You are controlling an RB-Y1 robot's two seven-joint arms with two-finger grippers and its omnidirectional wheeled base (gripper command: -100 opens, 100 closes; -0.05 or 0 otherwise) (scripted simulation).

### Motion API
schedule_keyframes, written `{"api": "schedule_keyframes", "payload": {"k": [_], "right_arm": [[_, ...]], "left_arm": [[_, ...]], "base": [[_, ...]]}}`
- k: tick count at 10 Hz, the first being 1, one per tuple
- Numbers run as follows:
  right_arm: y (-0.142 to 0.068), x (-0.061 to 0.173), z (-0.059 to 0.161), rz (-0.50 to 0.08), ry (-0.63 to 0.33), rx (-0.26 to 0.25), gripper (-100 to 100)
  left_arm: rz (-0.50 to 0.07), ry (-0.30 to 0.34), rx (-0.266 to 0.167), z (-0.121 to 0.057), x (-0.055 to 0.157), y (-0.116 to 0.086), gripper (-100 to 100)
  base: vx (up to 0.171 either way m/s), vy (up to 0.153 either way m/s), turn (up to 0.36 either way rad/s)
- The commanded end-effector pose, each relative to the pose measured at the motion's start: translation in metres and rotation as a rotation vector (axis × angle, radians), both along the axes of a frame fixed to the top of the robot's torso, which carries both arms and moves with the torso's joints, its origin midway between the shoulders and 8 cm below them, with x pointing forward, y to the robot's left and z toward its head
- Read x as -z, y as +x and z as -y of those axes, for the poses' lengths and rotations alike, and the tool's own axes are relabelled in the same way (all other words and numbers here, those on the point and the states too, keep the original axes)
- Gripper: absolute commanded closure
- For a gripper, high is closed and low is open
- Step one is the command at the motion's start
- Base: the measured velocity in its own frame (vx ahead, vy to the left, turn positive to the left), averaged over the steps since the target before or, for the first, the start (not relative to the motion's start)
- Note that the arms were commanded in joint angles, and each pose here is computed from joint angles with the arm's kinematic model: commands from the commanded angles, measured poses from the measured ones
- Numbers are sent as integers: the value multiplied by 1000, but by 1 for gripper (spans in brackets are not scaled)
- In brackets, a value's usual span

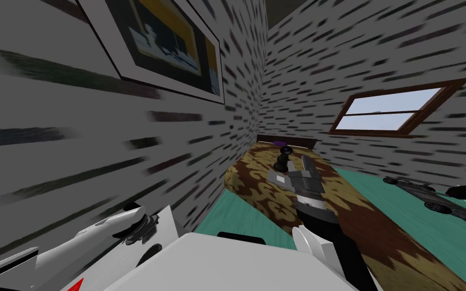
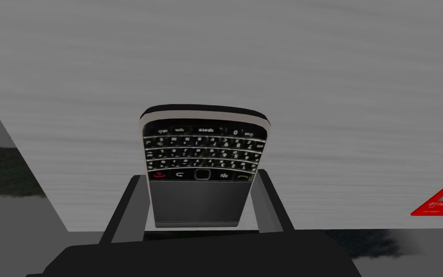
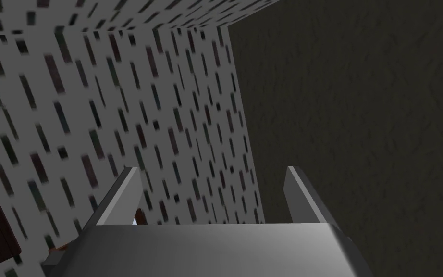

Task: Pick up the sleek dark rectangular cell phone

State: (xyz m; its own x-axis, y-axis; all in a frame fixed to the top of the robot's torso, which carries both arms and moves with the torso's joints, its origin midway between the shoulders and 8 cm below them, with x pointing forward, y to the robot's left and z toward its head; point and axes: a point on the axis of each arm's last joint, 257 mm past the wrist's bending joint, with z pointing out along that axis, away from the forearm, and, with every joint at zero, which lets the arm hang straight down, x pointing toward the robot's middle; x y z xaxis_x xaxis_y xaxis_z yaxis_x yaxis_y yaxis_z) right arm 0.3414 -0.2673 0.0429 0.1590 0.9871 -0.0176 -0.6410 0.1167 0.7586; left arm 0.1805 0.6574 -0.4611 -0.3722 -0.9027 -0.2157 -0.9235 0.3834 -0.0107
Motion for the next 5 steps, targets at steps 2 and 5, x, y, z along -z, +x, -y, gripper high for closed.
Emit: {"api": "schedule_keyframes", "payload": {"k": [2, 5], "right_arm": [[0, 0, 0, 0, 0, 0, 0], [0, 0, 0, 0, 0, 0, 0]], "left_arm": [[0, 0, -57, -5, -7, -4, 100], [-1, 0, -68, -5, -7, -4, 0]], "base": [[-120, -3, -208], [-60, -3, -95]]}}
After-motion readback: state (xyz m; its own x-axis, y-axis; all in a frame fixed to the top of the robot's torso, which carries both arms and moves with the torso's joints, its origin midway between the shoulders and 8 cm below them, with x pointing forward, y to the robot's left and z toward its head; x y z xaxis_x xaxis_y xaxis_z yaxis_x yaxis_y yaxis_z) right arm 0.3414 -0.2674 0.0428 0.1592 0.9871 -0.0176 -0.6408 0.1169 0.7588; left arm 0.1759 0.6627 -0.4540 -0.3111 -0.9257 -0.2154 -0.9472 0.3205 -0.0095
